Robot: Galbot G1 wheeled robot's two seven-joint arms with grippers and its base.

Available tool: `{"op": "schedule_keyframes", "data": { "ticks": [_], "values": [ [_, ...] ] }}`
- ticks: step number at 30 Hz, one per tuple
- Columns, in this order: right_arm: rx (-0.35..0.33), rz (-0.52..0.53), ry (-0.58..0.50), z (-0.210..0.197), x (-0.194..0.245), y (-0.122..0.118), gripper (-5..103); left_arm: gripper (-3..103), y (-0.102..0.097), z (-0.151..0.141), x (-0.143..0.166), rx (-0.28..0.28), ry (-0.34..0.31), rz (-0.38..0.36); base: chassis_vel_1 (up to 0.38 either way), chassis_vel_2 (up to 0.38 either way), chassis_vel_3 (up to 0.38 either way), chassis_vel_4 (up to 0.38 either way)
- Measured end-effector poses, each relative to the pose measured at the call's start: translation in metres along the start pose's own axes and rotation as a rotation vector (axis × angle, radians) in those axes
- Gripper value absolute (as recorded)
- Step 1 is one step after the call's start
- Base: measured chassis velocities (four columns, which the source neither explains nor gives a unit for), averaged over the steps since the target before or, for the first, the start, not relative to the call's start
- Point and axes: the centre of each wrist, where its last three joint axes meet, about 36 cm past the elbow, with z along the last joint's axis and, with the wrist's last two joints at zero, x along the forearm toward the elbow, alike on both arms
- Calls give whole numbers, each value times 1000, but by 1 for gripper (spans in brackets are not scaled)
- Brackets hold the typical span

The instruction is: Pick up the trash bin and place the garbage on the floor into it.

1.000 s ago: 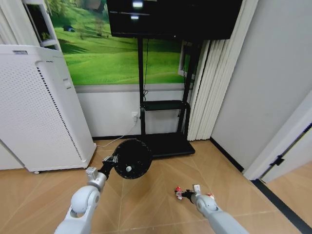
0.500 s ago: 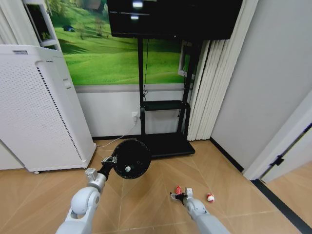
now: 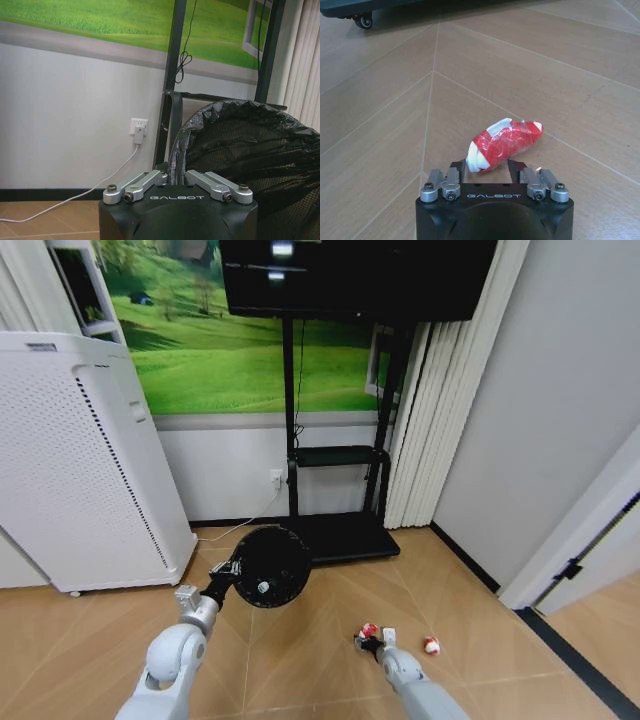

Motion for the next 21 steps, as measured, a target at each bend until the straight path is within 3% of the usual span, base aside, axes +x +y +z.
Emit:
{"op": "schedule_keyframes", "data": {
  "ticks": [1,11,14,21],
  "values": [
    [0,0,0,0,0,0,50,3,0,0,0,0,0,0,0,0,0,0],
    [-28,18,-34,-1,10,-16,7,3,-3,6,3,-3,11,-8,0,0,0,0],
    [-35,21,-49,-1,17,-21,1,3,-3,7,4,-5,12,-8,0,0,0,0],
    [-25,25,-92,-5,27,-36,0,3,-3,6,4,-6,9,-11,0,0,0,0]
  ]
}}
